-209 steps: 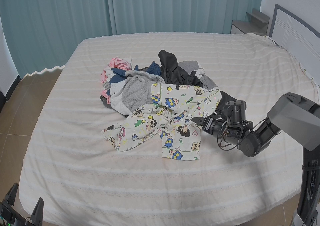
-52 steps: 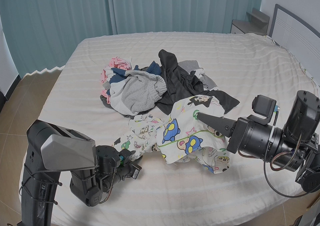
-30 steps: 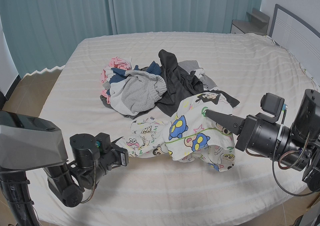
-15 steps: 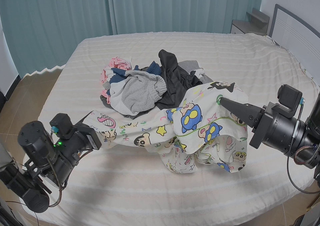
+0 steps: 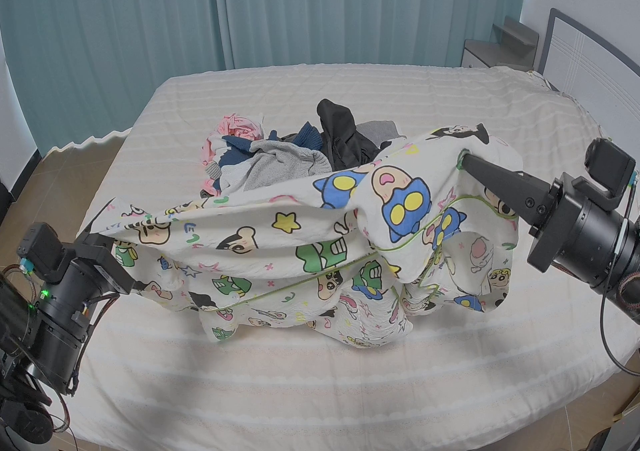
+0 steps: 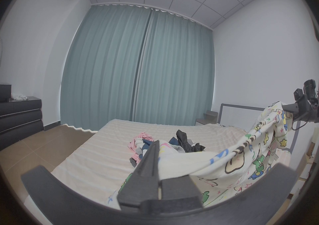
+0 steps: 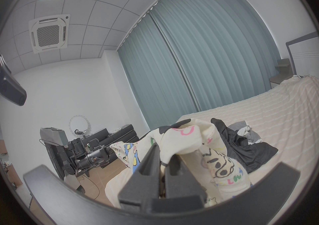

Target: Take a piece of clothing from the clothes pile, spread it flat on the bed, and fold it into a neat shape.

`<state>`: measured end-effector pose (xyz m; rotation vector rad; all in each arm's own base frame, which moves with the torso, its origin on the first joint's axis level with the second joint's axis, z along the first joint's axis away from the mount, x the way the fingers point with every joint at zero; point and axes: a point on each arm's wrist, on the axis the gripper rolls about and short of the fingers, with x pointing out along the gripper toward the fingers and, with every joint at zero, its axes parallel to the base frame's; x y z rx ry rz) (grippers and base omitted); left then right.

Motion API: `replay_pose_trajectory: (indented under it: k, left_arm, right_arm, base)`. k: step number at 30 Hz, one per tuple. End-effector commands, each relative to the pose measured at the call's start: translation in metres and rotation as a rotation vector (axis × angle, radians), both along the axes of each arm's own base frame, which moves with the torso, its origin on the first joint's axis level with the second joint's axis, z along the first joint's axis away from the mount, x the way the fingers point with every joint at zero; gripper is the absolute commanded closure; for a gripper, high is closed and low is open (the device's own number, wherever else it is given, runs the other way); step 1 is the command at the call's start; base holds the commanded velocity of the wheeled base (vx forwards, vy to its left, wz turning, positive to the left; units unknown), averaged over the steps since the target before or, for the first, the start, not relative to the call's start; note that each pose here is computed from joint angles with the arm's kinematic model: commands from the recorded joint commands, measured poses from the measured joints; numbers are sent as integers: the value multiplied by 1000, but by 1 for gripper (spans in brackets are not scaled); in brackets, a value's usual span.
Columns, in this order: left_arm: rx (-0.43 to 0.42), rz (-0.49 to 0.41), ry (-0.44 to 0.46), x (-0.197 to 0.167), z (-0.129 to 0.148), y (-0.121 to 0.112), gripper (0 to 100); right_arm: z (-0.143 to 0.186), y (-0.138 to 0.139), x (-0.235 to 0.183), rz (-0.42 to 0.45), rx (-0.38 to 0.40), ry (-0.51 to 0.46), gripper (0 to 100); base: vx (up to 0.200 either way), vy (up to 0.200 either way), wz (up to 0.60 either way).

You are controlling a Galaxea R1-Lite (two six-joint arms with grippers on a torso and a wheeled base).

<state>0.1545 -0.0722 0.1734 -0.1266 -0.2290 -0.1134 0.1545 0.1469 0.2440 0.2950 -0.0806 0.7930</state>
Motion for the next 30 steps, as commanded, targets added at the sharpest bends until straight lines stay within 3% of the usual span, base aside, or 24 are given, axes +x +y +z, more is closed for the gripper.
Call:
replay_pose_trajectory:
  k: [1,5,12,30]
  left_arm:
    - [-31,2,-63,-14,9,7,100]
    - [-63,0,-125,-22,21,12,100]
    - [-67,0,-144,-27,23,15,100]
    - [-72,4,-155,-28,25,15,100]
  right_arm:
    - [5,-1,-2,2,14,-14,100]
    - [8,-1,-2,2,23,-23,100]
    - [4,0,-3,12,12,-12,100]
    - [-1,-1,-4,13,1,1,100]
  base:
    - [0,0,0]
    - [0,0,0]
    - [0,0,0]
    - [0,200,0]
